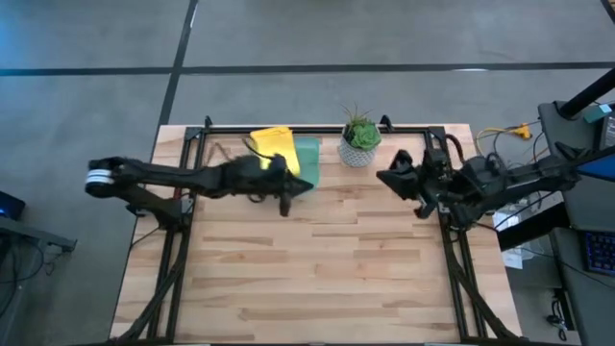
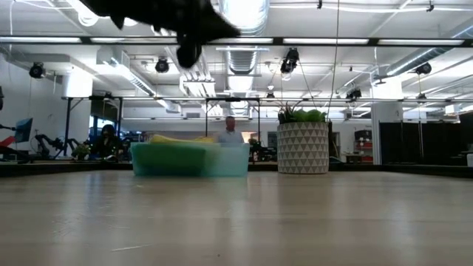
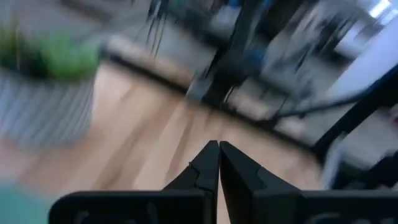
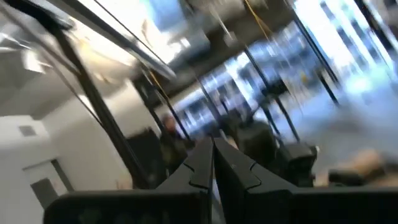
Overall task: Fold microfiber towels
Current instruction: Return to Home Position
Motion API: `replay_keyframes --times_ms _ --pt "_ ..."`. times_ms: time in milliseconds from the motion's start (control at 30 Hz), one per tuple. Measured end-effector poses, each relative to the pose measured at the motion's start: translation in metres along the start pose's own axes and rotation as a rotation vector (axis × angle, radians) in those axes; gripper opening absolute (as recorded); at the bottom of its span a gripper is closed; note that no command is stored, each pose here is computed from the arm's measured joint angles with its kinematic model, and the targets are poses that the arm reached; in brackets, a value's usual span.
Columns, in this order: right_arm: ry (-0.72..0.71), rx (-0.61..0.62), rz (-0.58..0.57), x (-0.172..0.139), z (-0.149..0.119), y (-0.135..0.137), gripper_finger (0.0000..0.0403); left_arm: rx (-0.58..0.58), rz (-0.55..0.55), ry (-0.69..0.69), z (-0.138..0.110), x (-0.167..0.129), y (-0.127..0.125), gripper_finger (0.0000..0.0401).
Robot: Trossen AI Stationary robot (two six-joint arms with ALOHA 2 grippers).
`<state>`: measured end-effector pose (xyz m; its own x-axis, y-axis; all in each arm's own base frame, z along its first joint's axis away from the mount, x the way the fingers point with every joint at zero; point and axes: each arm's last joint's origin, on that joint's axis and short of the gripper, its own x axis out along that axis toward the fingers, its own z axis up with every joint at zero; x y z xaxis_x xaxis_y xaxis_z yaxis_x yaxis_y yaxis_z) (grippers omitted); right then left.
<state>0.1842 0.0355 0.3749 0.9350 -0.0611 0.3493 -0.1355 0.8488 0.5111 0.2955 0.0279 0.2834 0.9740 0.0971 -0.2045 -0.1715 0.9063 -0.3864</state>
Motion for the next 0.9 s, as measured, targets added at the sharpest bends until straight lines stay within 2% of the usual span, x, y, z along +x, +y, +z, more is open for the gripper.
replay_keyframes --times_ms 100,200,300,400,467,567,767,900 --pt "-0.163 -0.090 0.061 0.010 0.017 0.001 0.0009 -0.006 -0.067 -0.147 0.027 -0.027 -0.011 0.0000" --pt "-0.291 -0.208 0.037 0.000 0.044 0.000 0.0009 -0.006 -0.086 -0.301 0.051 -0.062 -0.020 0.0000" --pt "-0.392 -0.295 -0.011 -0.028 0.070 0.003 0.0009 0.040 -0.093 -0.415 0.068 -0.099 -0.026 0.0000" --pt "-0.480 -0.347 -0.080 -0.071 0.092 0.007 0.0008 0.069 -0.075 -0.488 0.069 -0.137 -0.026 0.0000" --pt "-0.520 -0.331 -0.093 -0.097 0.099 0.007 0.0008 0.048 -0.049 -0.538 0.060 -0.158 -0.021 0.0000" --pt "-0.552 -0.317 -0.132 -0.120 0.093 -0.002 0.0008 -0.007 -0.001 -0.602 0.037 -0.178 -0.010 0.0000" --pt "-0.608 -0.271 -0.230 -0.146 0.070 -0.024 0.0008 -0.108 0.027 -0.760 -0.013 -0.199 0.012 0.0000" --pt "-0.625 -0.214 -0.263 -0.159 0.054 -0.036 0.0008 -0.145 0.072 -0.783 -0.041 -0.207 0.024 0.0000"
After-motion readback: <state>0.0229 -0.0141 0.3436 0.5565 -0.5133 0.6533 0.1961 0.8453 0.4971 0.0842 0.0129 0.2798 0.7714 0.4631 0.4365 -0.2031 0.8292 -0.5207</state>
